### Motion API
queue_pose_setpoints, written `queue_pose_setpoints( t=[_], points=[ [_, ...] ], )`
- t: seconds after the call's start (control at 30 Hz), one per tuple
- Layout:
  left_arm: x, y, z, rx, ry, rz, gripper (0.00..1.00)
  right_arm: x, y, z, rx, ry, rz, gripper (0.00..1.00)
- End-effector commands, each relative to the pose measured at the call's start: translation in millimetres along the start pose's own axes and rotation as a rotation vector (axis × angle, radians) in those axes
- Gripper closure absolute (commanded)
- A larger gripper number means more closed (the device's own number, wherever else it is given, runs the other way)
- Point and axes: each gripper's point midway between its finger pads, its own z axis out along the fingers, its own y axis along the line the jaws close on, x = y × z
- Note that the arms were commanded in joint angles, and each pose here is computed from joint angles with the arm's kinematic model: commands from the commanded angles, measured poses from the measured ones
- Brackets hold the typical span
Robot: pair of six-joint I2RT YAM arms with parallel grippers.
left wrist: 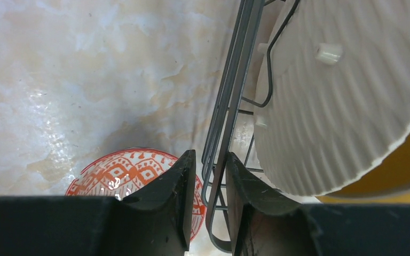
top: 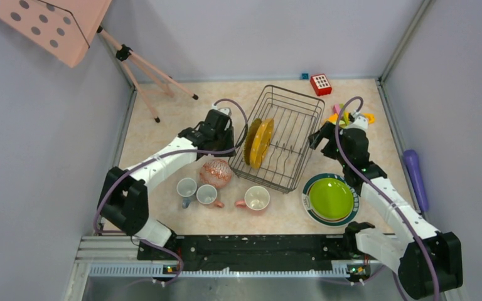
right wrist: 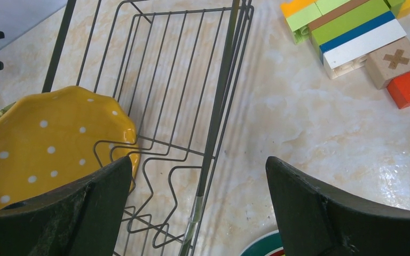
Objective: Load the mixed dishes into the dish rack
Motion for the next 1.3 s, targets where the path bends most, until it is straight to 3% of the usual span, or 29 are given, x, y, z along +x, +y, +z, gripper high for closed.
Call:
queue_pose_setpoints(
  t=[0.0, 0.07, 0.17, 0.37, 0.53, 0.93, 1.07, 1.27],
  points=[
    [-9.9, -5.8, 5.5, 0.017, -0.006, -0.012, 0.71, -9.5, -0.3, 0.5, -0.003, -0.044, -0.007, 0.07],
    [-8.1, -4.2, 10.0, 0.011, 0.005, -0.009, 0.78, -8.7, -1.2, 0.6, 0.0, -0.043, -0.007, 0.07],
    [-8.7, 3.3, 16.9, -0.024, 0.014, -0.025, 1.0, -8.6, -1.1, 0.6, -0.001, -0.043, -0.006, 0.07],
    [-35.7, 22.0, 24.0, -0.14, -0.06, -0.033, 1.0, -7.5, -2.2, -1.7, -0.003, -0.047, -0.006, 0.07],
    [-58.5, 25.8, 28.3, -0.125, -0.077, -0.018, 1.0, -8.6, -1.3, -3.3, -0.008, -0.051, -0.008, 0.07],
    [-54.6, 20.2, 33.3, -0.027, -0.017, 0.298, 1.0, -18.1, 9.9, -6.3, -0.066, -0.089, -0.028, 0.07],
    [-48.8, 4.4, 29.6, 0.09, -0.004, 0.387, 1.0, -20.3, 14.4, -1.6, -0.072, -0.079, -0.014, 0.07],
    [-42.6, 4.4, 29.1, 0.132, 0.026, 0.524, 1.0, -31.8, 11.9, 19.7, 0.032, -0.056, 0.095, 0.07]
  ],
)
